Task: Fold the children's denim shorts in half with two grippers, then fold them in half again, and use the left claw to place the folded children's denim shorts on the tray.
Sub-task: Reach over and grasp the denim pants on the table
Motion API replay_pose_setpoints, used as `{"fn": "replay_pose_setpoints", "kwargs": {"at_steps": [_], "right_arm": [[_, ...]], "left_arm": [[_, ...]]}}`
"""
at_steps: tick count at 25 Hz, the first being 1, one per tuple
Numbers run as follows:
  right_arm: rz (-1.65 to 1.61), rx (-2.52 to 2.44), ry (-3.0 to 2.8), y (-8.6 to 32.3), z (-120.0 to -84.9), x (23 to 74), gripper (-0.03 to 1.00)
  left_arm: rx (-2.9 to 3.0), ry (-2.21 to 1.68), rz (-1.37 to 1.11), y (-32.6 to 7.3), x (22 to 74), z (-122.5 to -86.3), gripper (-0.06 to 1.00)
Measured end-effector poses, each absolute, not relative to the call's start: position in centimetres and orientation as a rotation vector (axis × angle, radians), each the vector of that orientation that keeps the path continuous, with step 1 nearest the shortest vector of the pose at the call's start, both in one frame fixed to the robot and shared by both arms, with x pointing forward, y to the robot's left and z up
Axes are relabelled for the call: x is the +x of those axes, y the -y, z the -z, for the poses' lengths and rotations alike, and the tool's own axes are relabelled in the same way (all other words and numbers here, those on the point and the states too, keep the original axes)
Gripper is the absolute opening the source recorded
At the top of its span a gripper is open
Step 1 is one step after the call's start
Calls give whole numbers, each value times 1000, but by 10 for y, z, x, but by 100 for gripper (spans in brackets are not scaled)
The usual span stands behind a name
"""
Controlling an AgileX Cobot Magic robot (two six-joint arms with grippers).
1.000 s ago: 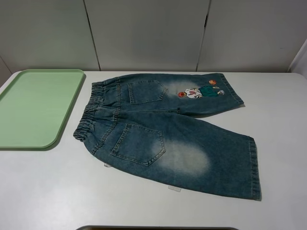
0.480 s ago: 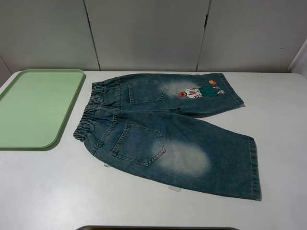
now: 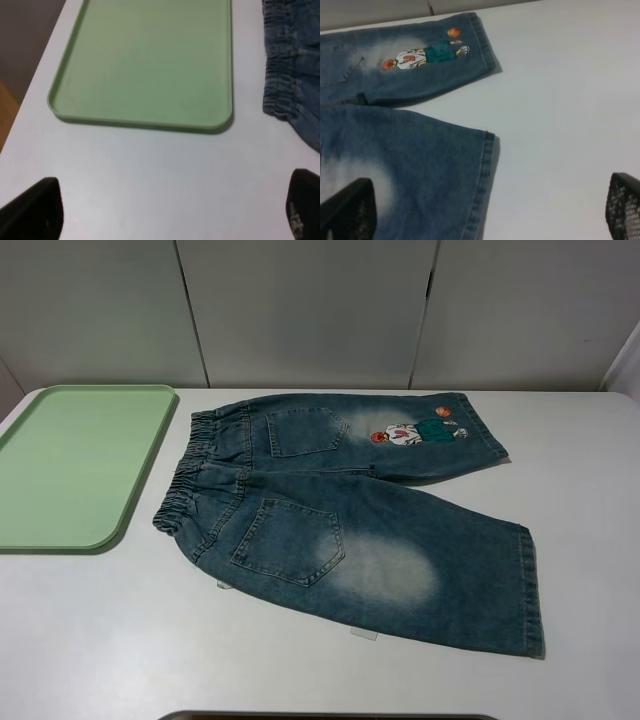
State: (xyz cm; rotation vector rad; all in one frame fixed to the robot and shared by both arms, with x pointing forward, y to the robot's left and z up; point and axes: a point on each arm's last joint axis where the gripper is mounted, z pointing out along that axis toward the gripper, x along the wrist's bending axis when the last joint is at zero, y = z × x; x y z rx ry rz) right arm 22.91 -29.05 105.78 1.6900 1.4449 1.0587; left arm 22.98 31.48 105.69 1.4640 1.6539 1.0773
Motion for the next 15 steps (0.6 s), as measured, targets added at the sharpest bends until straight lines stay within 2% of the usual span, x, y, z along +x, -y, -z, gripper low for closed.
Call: {"fn": "replay_pose_setpoints", "kwargs": {"at_steps": [5, 10, 15], "right_arm": [[-1026, 1743, -1484, 291, -1060, 243, 69], [-952, 1818, -1656, 288, -1059, 281, 69], [-930, 1803, -1764, 286, -1058, 305, 69]], "left_arm": [[1436, -1620, -1102, -315, 227, -1068, 88], [1498, -1619, -1105, -315, 236, -1086, 88], [1805, -1613, -1037, -312, 299, -1133, 88]]}}
